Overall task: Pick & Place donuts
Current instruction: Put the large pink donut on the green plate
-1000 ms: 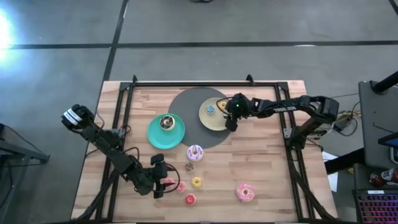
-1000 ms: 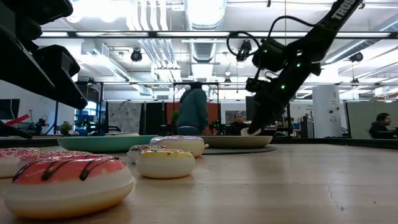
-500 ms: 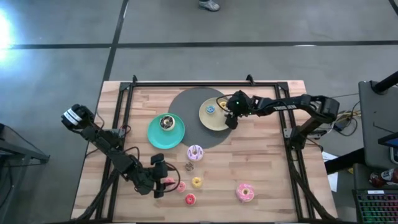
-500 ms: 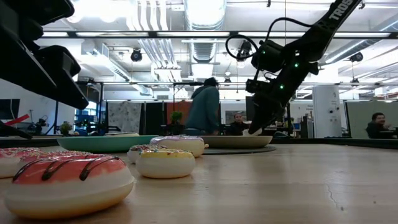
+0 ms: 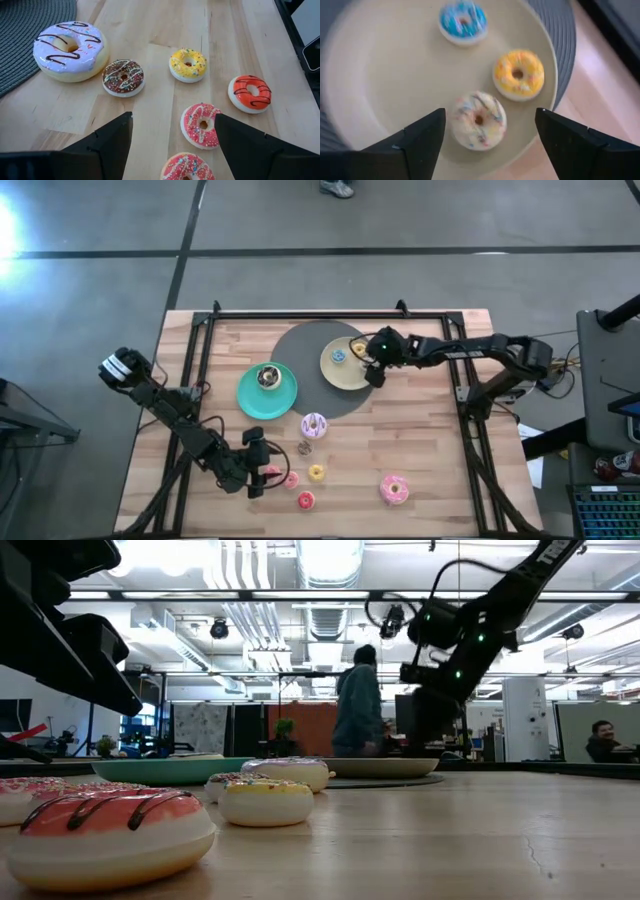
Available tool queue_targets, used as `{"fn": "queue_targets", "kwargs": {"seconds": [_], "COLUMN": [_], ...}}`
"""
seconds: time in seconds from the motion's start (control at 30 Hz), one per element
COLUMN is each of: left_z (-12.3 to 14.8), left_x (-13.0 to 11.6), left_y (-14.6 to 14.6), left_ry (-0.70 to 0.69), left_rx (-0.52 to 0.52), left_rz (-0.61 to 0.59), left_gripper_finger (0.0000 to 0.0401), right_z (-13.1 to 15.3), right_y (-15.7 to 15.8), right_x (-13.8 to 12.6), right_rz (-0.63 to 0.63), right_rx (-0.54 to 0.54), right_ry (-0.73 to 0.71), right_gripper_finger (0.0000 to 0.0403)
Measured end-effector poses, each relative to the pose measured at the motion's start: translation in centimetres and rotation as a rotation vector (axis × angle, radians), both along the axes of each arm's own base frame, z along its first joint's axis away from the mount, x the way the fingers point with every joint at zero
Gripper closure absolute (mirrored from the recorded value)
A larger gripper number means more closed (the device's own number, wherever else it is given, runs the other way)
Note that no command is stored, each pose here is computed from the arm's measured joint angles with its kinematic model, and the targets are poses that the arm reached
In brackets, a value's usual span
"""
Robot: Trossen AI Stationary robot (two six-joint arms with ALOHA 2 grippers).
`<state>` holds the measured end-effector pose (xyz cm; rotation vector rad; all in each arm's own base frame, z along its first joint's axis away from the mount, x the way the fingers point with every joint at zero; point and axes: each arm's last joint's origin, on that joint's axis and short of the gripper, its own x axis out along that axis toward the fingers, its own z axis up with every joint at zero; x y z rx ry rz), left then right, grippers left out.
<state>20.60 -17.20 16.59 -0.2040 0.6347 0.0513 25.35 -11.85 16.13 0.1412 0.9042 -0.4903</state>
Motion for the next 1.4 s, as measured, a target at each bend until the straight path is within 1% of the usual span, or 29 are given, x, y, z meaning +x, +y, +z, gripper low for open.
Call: {"fn": "queue_targets", "kwargs": {"seconds": [0.2, 0.27, 0.4, 0.5, 0.67, 0.93, 1.03, 1.17, 1.4], "left_z": [0.0, 0.0, 0.0, 0.0, 0.0, 0.1, 0.1, 0.1, 0.2], "left_x": [0.0, 0.0, 0.0, 0.0, 0.0, 0.1, 0.1, 0.2, 0.2], "left_y": [0.0, 0.0, 0.0, 0.0, 0.1, 0.1, 0.1, 0.2, 0.3], "left_ry": [-0.004, -0.004, -0.004, -0.004, -0.011, -0.015, -0.021, -0.027, -0.035], "left_rx": [0.002, -0.001, -0.004, -0.004, 0.013, 0.016, 0.019, 0.023, 0.029], "left_rz": [0.007, 0.009, 0.011, 0.011, 0.015, 0.02, 0.025, 0.034, 0.045], "left_gripper_finger": [0.0144, 0.0144, 0.0144, 0.0144, 0.0144, 0.0144, 0.0144, 0.0144, 0.0144], "right_z": [3.3, 4.4, 5.9, 6.2, 5.5, 3.5, 2.9, 2.3, 1.2], "right_y": [1.2, 2.1, 4.9, 7.6, 12.6, 19.1, 21.1, 23.3, 26.1], "right_x": [-0.6, -0.8, -1.2, -1.6, -2.7, -4.6, -5.4, -6.4, -7.7], "right_rz": [0.029, 0.071, 0.186, 0.254, 0.366, 0.392, 0.389, 0.387, 0.371], "right_rx": [-0.048, -0.045, -0.007, 0.034, 0.136, 0.135, 0.142, 0.179, 0.215], "right_ry": [-0.12, -0.162, -0.243, -0.274, -0.291, -0.267, -0.272, -0.273, -0.265], "right_gripper_finger": [0.0097, 0.0099, 0.0101, 0.0099, 0.0099, 0.0108, 0.0112, 0.0116, 0.0118]}}
